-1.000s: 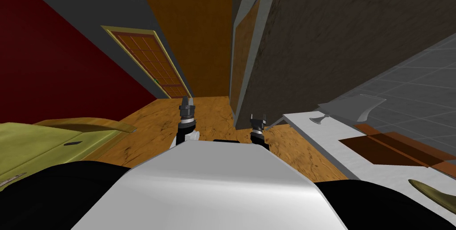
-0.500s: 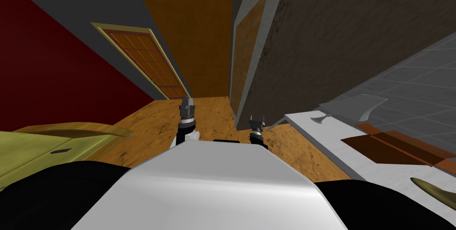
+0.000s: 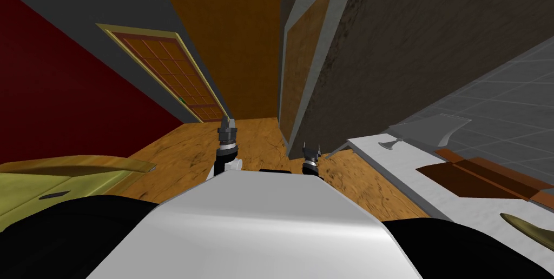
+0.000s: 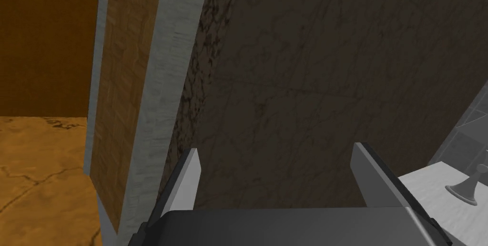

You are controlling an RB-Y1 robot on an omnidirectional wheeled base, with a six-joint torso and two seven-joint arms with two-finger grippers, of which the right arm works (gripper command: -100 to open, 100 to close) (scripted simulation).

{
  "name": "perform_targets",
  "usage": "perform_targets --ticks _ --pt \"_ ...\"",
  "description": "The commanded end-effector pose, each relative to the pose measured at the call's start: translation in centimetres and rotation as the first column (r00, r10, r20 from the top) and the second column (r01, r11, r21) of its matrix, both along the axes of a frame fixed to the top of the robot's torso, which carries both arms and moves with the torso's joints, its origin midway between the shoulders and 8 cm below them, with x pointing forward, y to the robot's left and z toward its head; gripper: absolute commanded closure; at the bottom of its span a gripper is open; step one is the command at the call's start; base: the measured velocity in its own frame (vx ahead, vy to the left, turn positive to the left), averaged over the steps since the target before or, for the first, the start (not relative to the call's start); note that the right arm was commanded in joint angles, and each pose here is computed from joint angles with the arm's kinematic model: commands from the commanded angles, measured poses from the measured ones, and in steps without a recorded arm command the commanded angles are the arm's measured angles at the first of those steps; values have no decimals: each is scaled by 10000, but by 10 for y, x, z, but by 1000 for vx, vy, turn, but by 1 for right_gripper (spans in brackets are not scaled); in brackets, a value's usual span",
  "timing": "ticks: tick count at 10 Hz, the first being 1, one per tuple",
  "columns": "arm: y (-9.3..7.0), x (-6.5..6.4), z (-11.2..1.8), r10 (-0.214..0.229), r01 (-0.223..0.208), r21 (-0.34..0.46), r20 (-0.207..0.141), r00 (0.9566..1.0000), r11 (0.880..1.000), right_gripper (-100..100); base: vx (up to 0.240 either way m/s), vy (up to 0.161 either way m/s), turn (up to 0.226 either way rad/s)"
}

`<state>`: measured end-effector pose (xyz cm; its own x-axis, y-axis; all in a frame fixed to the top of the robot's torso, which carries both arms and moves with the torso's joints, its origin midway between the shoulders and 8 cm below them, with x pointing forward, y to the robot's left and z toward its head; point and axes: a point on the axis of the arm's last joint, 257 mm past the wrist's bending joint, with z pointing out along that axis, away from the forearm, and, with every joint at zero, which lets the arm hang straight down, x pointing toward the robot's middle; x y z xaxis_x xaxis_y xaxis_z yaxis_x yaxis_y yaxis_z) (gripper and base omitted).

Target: Push the door open

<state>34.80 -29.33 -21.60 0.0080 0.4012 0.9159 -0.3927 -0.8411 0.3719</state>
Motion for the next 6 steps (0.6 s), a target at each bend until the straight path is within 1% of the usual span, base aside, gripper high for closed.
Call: perform_targets --ticks 1,3,6 --pt "-3 -2 -9 -78 81 472 -74 9999 9989 -100 71 70 -56" --pt "-5 -5 -21 -163 182 1018 -196 9997 9946 -100 76 81 -49" --pt "-6 -10 -40 -302 370 1817 -398 9987 9827 -100 72 86 -47"
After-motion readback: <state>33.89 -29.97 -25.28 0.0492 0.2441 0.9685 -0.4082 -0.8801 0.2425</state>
